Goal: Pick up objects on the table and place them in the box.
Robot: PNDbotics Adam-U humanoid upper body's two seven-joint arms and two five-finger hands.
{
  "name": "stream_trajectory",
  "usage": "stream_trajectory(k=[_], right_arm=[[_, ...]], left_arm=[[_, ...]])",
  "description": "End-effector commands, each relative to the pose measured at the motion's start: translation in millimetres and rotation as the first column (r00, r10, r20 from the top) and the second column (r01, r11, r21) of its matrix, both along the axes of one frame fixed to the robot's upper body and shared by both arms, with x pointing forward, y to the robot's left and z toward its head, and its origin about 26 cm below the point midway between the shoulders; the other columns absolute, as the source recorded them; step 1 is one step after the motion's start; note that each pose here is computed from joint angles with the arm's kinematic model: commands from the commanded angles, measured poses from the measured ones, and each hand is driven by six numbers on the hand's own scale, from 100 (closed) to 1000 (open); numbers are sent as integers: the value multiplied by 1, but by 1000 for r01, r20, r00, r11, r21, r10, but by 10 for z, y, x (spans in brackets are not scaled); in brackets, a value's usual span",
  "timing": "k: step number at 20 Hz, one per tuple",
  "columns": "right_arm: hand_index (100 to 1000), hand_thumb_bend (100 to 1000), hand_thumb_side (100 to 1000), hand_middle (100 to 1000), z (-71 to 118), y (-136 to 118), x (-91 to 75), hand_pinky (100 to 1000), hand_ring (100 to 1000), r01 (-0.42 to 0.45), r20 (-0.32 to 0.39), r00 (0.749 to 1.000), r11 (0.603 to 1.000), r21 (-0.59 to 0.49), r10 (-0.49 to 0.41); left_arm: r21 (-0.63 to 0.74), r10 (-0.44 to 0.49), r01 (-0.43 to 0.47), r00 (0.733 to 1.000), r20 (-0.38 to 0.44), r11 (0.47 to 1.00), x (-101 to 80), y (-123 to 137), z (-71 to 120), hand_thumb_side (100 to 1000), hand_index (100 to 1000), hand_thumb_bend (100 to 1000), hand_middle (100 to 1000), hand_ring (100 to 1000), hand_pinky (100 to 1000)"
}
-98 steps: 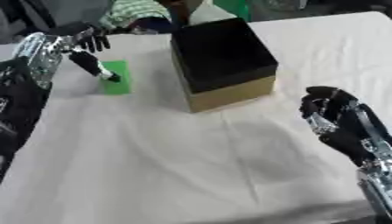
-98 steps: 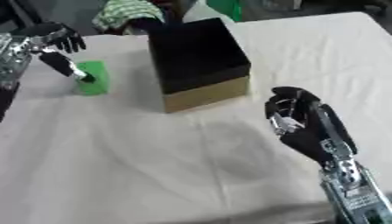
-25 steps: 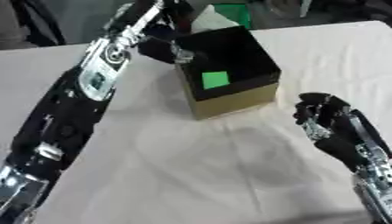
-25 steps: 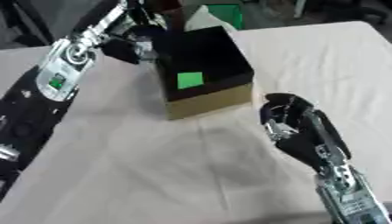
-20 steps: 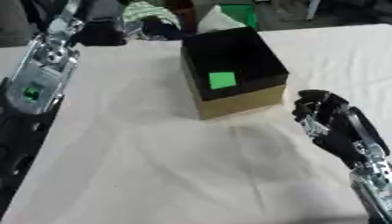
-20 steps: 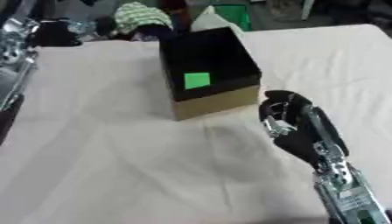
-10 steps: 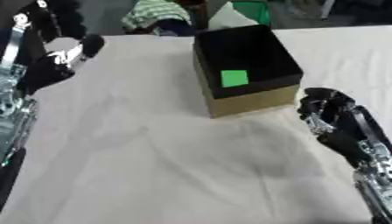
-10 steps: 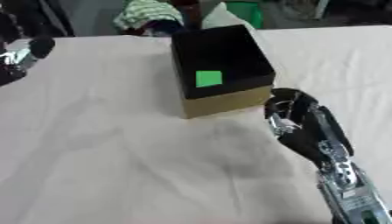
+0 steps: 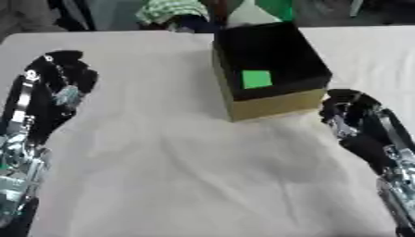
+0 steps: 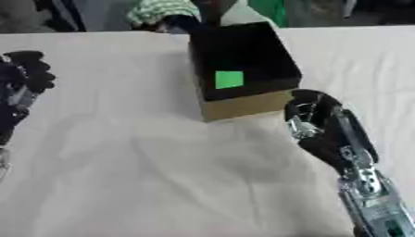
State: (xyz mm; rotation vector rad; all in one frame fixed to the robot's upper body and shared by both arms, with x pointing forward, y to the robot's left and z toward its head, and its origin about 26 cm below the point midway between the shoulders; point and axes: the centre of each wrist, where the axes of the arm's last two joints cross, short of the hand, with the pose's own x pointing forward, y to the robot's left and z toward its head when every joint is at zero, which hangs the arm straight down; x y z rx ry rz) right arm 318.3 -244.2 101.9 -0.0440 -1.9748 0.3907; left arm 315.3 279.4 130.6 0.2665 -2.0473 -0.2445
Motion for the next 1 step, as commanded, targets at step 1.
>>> stream_trajectory(k=[1], right_arm=[[765,185,354,621,86,-17,8,607,625,6,32,999,1000,-2,-6]], left_arm=[[-6,8,-8,1000,14,1000,-1,22,12,593,724,666,563,582,581]])
